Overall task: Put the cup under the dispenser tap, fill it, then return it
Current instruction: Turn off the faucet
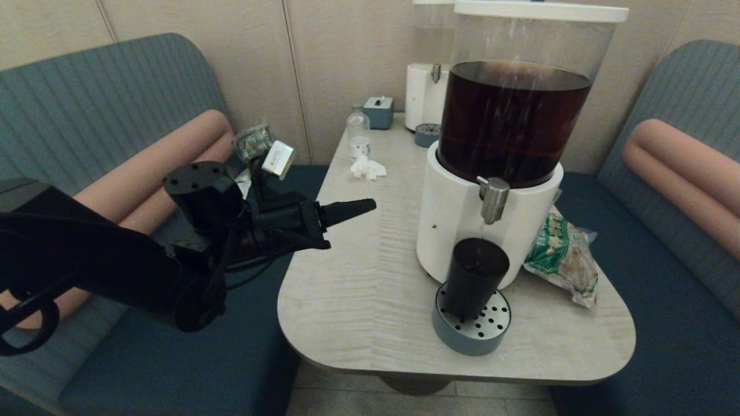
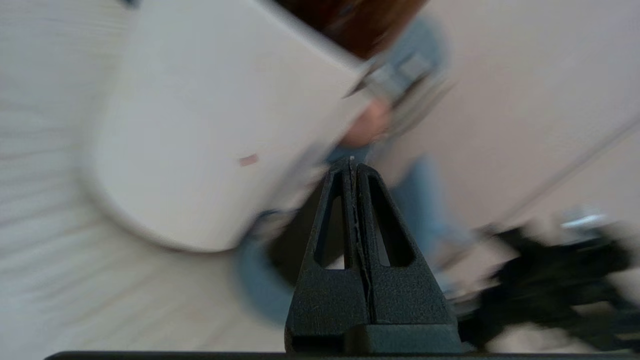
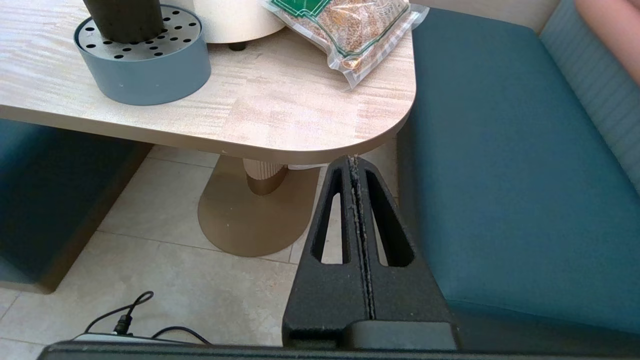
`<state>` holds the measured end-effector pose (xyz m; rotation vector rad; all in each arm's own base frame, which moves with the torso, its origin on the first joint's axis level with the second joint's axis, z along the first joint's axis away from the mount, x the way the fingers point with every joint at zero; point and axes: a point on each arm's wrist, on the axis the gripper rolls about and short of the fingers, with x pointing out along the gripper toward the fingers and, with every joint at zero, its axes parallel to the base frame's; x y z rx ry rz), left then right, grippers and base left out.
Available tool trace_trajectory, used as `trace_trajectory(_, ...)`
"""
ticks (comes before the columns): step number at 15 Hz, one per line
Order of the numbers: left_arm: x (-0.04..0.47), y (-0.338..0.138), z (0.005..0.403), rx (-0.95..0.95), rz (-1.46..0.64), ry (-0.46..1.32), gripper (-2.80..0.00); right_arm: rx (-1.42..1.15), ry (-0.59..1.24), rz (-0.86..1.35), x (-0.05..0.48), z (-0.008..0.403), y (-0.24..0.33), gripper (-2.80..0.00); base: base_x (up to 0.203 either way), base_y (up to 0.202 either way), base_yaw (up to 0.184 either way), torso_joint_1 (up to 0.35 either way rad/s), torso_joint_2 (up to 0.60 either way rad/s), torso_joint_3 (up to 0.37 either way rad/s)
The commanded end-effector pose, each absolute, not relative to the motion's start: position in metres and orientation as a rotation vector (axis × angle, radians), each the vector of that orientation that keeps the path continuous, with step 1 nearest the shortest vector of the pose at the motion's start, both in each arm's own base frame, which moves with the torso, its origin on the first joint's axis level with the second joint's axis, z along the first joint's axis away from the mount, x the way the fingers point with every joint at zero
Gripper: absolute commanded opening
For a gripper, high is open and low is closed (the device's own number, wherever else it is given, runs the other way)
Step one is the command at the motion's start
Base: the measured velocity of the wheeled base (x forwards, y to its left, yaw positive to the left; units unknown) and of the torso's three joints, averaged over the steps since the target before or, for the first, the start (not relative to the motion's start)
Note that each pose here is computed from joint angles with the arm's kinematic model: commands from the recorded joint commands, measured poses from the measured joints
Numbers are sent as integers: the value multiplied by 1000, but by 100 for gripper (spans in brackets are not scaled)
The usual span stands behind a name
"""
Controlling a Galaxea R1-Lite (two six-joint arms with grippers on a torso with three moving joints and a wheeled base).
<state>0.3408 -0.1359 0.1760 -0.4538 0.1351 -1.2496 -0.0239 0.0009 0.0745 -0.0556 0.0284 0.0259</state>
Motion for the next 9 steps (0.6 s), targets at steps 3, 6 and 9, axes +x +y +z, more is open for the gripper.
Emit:
trace_trajectory(3, 339, -159, 182, -245, -1246, 46, -280, -56, 30, 27, -24, 74, 1, -280, 0, 0, 0, 0, 0, 0)
trace_trajectory(6, 338, -175, 201, -233, -1258, -19, -280, -57, 30, 27, -24, 74, 1, -280, 0, 0, 0, 0, 0, 0)
trace_trajectory(9, 329, -182, 220, -235, -1282, -36, -280, -56, 30, 27, -24, 74, 1, -280, 0, 0, 0, 0, 0, 0)
